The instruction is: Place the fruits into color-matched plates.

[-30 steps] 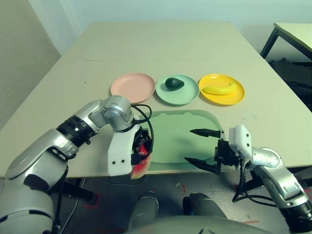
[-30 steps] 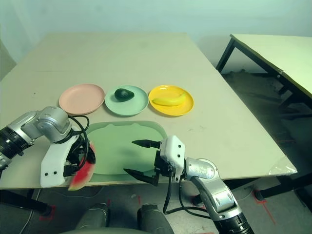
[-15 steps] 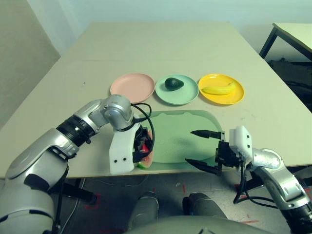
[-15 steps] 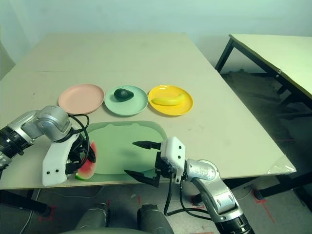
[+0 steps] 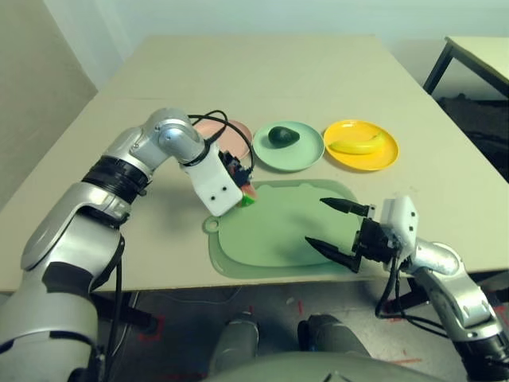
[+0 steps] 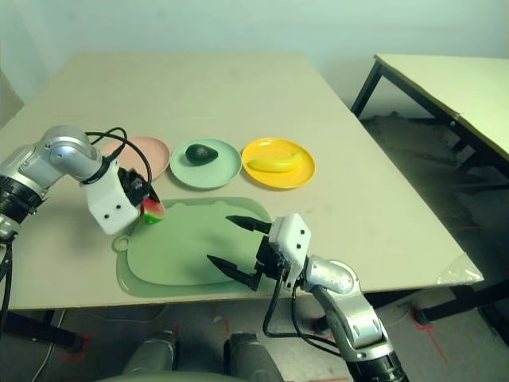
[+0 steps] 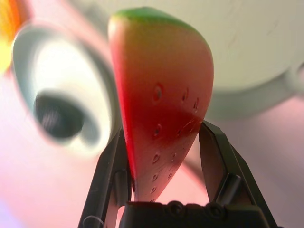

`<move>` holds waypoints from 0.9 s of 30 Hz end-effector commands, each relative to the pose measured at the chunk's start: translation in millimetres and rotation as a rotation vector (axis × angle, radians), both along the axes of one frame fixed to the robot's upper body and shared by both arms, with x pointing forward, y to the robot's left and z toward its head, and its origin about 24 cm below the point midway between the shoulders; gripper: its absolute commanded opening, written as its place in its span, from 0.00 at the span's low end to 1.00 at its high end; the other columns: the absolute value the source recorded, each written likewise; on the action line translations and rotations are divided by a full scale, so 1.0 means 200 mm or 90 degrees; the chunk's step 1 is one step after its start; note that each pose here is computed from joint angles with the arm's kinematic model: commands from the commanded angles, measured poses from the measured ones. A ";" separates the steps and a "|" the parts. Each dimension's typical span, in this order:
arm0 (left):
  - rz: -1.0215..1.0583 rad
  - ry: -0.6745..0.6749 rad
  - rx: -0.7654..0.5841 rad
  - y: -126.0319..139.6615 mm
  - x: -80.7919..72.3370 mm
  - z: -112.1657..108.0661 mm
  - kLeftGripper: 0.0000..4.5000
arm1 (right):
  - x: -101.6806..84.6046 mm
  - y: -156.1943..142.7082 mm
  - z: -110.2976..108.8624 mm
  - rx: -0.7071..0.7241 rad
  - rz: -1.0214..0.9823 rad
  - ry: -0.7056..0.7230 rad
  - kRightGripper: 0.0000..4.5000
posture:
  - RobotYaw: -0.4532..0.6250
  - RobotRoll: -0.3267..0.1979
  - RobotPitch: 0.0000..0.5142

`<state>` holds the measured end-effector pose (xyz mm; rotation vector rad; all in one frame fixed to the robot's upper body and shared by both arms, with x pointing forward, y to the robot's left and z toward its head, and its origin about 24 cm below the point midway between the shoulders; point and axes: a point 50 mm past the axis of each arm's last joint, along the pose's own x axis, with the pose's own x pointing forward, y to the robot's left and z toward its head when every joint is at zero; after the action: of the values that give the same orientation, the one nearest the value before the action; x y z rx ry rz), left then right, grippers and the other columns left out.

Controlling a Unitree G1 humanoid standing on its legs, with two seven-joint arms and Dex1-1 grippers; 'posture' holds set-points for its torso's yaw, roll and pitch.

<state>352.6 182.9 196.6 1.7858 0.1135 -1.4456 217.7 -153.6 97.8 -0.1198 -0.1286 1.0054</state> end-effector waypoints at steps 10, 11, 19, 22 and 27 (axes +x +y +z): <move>0.260 -0.144 0.008 0.24 0.17 -0.12 0.46 | -0.02 -0.05 -0.03 0.024 -0.071 0.013 1.00 | 0.44 0.62 0.08; 0.268 -0.154 0.009 0.24 0.18 -0.14 0.46 | -0.02 -0.05 -0.03 0.024 -0.071 0.014 1.00 | 0.43 0.62 0.09; 0.305 -0.211 -0.010 0.19 0.22 -0.19 0.46 | -0.03 -0.04 -0.03 0.032 -0.080 0.017 1.00 | 0.42 0.62 0.11; 0.309 -0.222 -0.003 0.18 0.24 -0.19 0.46 | -0.04 -0.04 -0.03 0.034 -0.081 0.020 1.00 | 0.42 0.62 0.12; 0.313 -0.209 0.008 0.18 0.23 -0.22 0.46 | -0.05 -0.03 -0.03 0.035 -0.080 0.023 1.00 | 0.41 0.62 0.14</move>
<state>398.8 218.7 153.7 1.8056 0.3429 -0.7893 208.5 -161.4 89.6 -0.0575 -0.1126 0.8752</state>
